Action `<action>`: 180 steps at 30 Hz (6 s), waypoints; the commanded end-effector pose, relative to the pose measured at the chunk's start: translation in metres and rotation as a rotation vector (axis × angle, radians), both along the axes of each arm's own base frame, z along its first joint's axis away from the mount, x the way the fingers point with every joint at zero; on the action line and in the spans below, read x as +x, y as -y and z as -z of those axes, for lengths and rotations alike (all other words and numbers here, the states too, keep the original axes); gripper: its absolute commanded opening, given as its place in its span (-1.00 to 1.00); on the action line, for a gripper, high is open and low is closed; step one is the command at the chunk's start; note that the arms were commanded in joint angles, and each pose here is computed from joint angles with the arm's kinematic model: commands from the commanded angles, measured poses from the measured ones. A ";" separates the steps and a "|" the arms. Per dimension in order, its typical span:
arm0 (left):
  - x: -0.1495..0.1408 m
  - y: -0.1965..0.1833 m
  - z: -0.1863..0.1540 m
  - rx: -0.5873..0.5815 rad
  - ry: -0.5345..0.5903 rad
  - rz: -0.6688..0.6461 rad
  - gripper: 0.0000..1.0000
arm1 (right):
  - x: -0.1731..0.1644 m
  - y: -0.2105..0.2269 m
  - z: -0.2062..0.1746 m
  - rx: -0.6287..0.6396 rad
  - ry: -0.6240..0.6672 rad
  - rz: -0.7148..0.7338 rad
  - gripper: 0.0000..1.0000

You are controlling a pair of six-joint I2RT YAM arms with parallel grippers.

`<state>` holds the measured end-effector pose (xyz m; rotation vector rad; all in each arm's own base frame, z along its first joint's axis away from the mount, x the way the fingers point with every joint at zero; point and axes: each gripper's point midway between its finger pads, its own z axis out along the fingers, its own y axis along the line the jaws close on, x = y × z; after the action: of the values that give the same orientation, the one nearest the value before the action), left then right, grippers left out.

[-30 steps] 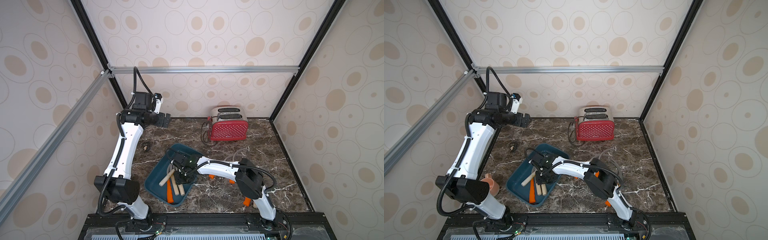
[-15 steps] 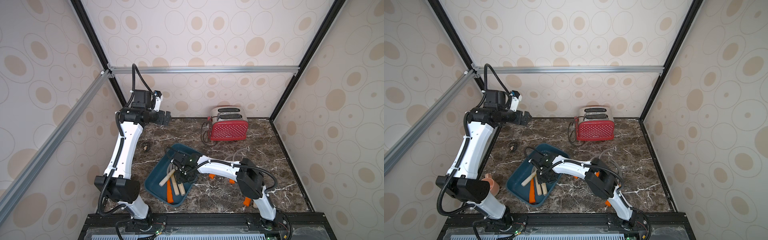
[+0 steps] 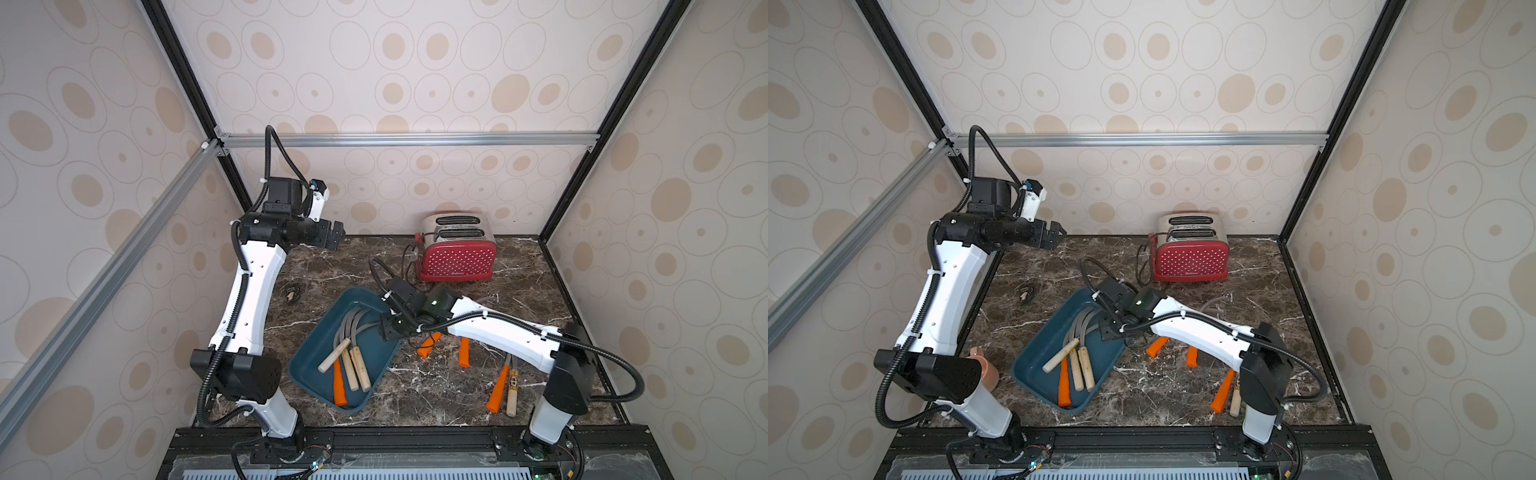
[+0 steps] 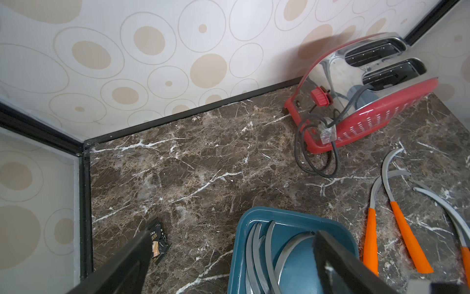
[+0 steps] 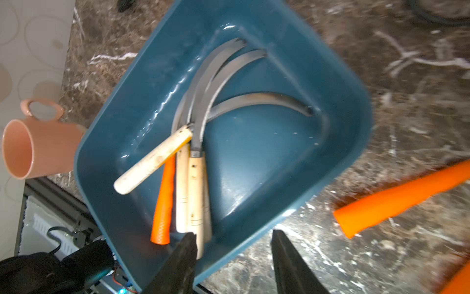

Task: Put small sickles into storage boxes
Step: Place the sickle in the storage box, then pick up the sickle at the center of the board.

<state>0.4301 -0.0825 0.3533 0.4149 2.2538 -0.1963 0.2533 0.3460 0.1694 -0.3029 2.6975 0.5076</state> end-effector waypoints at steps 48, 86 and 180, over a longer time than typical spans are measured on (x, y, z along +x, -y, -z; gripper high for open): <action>-0.024 0.071 0.097 0.111 -0.181 0.277 0.98 | -0.041 0.249 0.105 -0.239 -0.254 0.599 -0.15; -0.023 0.063 0.095 0.147 -0.146 0.252 0.98 | -0.015 0.209 0.145 -0.172 -0.368 0.523 -0.06; -0.014 0.068 0.082 0.105 -0.121 0.224 0.99 | -0.015 0.215 0.109 -0.278 -0.251 0.484 -0.95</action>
<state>0.4105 -0.1492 0.2508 0.7542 2.3915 -0.2338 0.2377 0.1315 0.0502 0.3713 2.9584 0.0417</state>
